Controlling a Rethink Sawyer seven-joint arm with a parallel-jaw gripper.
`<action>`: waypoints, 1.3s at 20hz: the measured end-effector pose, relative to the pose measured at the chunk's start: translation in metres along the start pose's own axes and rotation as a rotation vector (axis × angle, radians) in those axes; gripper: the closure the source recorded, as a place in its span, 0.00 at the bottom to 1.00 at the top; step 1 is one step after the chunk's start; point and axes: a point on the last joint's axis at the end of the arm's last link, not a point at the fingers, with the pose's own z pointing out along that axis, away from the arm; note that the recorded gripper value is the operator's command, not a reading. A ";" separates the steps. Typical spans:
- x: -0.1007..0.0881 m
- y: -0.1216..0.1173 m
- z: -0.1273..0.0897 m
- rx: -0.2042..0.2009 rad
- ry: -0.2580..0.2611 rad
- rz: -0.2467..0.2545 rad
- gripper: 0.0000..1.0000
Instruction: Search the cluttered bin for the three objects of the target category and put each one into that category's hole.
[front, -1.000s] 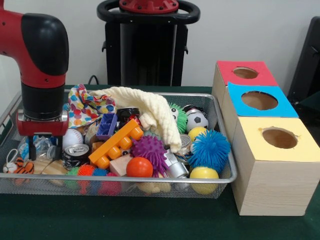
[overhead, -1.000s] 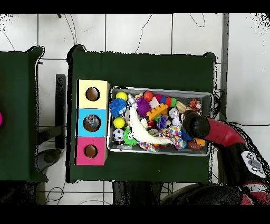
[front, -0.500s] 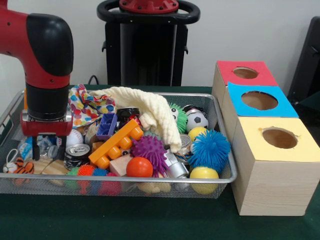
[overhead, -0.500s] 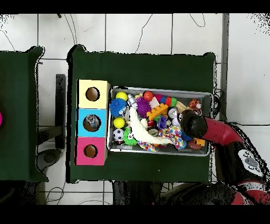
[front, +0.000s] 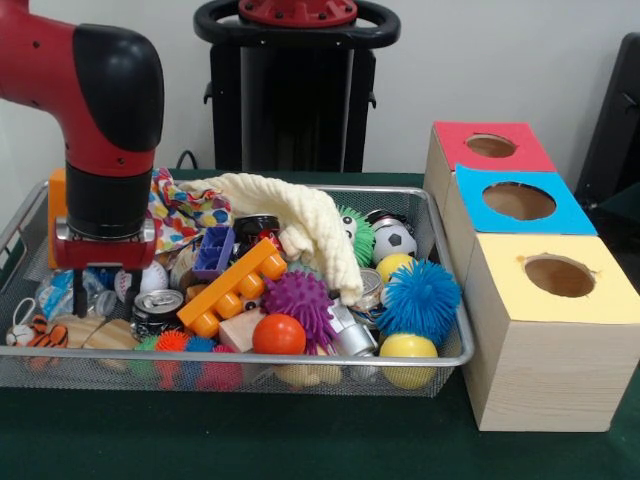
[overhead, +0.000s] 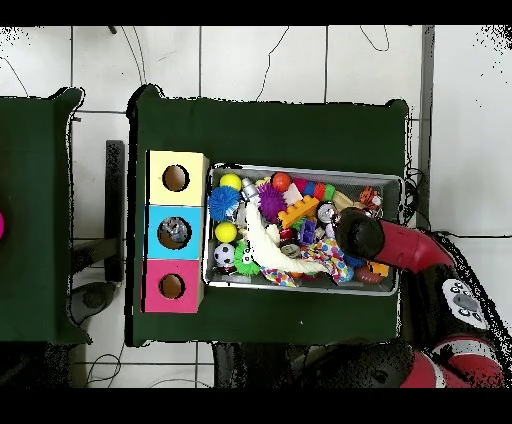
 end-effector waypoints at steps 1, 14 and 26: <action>0.000 0.000 -0.001 0.004 0.004 -0.001 0.00; 0.004 0.002 -0.012 0.061 0.051 -0.024 0.00; 0.012 -0.001 -0.023 0.117 0.095 -0.042 0.00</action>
